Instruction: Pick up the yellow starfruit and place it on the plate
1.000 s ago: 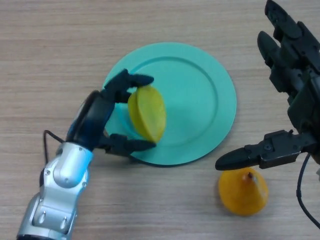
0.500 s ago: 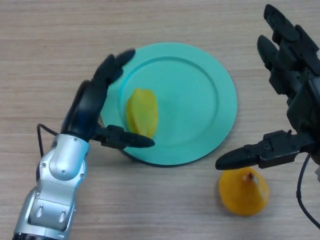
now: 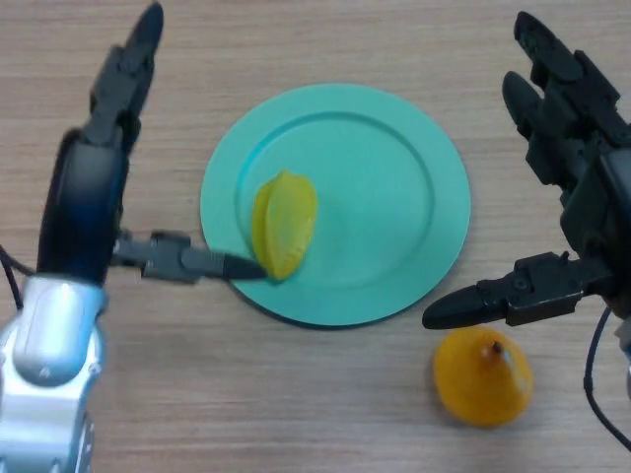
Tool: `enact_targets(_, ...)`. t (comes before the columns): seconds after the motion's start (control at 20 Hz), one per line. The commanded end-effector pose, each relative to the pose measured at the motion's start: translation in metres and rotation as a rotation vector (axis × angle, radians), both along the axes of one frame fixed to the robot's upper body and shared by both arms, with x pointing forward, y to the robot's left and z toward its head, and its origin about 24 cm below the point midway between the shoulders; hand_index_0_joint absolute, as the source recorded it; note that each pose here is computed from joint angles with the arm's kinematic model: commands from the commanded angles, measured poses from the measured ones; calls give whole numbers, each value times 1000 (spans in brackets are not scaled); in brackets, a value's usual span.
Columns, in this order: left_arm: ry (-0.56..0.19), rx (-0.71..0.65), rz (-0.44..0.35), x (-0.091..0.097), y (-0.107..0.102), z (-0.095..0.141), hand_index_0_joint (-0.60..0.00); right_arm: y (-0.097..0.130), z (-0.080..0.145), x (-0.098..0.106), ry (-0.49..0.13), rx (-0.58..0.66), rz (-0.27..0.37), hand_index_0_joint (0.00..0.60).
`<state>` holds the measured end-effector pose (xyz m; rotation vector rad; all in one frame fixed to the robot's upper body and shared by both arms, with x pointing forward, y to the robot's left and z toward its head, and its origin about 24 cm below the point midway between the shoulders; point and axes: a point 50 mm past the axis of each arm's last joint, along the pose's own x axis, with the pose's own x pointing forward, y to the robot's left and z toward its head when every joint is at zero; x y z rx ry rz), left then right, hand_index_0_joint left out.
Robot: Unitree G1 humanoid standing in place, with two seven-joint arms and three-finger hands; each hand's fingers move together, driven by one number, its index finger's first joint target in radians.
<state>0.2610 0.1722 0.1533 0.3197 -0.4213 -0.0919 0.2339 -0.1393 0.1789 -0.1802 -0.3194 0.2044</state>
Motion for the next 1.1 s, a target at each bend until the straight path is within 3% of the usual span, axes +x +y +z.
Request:
enact_targets(0.05, -174, -4, -65, -22, 10, 37, 0, -2, 29, -9, -228, -2, 8, 0)
enact_targets(0.1, -162, -11, -78, -25, 10, 38, 0, -3, 29, -8, -229, -5, 6, 0)
enact_targets(0.15, -89, -94, -131, -34, 15, 38, 0, -4, 27, -8, -222, -1, 5, 0)
enact_targets(0.2, -61, -123, -153, -37, 17, 39, 0, -4, 27, -8, -218, 3, 5, 0)
enact_targets(0.4, 32, -243, -117, -37, 34, 31, 0, -7, 25, -6, -207, 19, 4, 0)
enact_targets(1.1, -9, -197, -95, -37, 29, 39, 0, -8, 25, -7, -199, 7, 10, 0)
